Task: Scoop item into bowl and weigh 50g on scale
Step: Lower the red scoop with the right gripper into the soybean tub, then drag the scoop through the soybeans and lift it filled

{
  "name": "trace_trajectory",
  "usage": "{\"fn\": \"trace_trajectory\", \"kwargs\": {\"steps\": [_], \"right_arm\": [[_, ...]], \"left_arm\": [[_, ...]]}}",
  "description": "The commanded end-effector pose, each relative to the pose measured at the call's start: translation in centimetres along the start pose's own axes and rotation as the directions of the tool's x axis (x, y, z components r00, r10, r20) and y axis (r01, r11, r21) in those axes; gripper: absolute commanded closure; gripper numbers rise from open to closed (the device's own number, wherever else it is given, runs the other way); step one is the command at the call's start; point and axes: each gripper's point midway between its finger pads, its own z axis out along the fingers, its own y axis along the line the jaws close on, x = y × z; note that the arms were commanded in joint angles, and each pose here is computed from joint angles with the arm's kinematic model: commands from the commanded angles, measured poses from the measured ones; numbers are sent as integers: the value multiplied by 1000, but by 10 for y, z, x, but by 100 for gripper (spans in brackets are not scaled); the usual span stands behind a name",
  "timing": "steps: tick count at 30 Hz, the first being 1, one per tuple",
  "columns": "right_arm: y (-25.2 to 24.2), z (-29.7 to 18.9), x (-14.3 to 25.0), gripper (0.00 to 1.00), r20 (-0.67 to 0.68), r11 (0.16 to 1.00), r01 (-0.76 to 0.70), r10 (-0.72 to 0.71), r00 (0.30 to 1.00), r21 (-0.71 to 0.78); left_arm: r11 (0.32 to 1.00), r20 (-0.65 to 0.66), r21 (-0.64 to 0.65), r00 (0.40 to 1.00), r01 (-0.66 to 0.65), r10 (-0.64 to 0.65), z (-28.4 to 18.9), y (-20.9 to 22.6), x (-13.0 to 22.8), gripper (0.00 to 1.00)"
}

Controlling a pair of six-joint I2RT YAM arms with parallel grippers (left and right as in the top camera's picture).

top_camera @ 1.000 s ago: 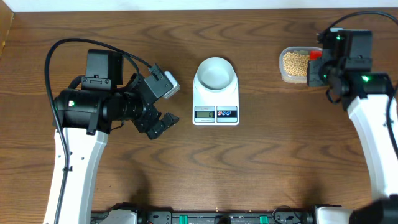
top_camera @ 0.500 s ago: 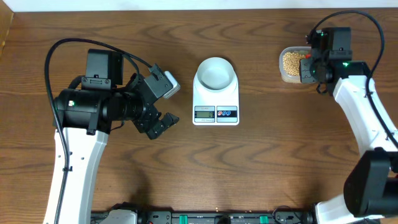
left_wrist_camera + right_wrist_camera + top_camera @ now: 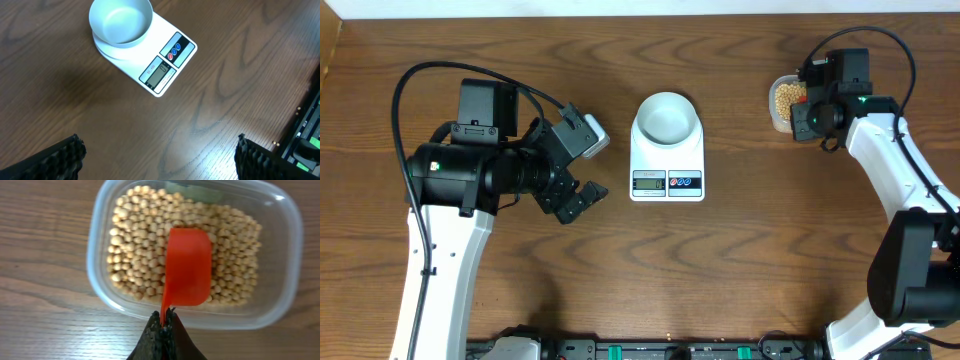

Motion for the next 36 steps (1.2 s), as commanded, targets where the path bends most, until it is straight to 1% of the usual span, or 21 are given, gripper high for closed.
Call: {"fn": "trace_trajectory", "kwargs": {"steps": [1,6,13,25,28,33,36], "right_arm": [[9,5,-1,99,-4,992,-60,60,998,-110],[-4,10,3,99,-17,983,-145,144,989,-110],[-7,13,3,99,-33,942,-268,267,963,-203],[-13,2,3,99,-90,816,-438,438,894,-377],[-16,1,4,99,-106,796,-478,475,874,-373],[-16,-3,3,99,-128,754,-514,510,851,-409],[-21,0,5,99,-127,757,-527,522,843,-387]], "left_arm": [[1000,22,-5,1000,4,-4,-6,1,-6,2],[1000,22,-5,1000,4,-4,-6,1,-6,2],[1000,22,-5,1000,4,-4,-6,1,-6,2],[1000,22,-5,1000,4,-4,-6,1,-6,2],[1000,22,-5,1000,4,-4,-6,1,-6,2],[1000,22,-5,1000,4,-4,-6,1,-6,2],[1000,21,-5,1000,4,-4,-6,1,-6,2]]}}
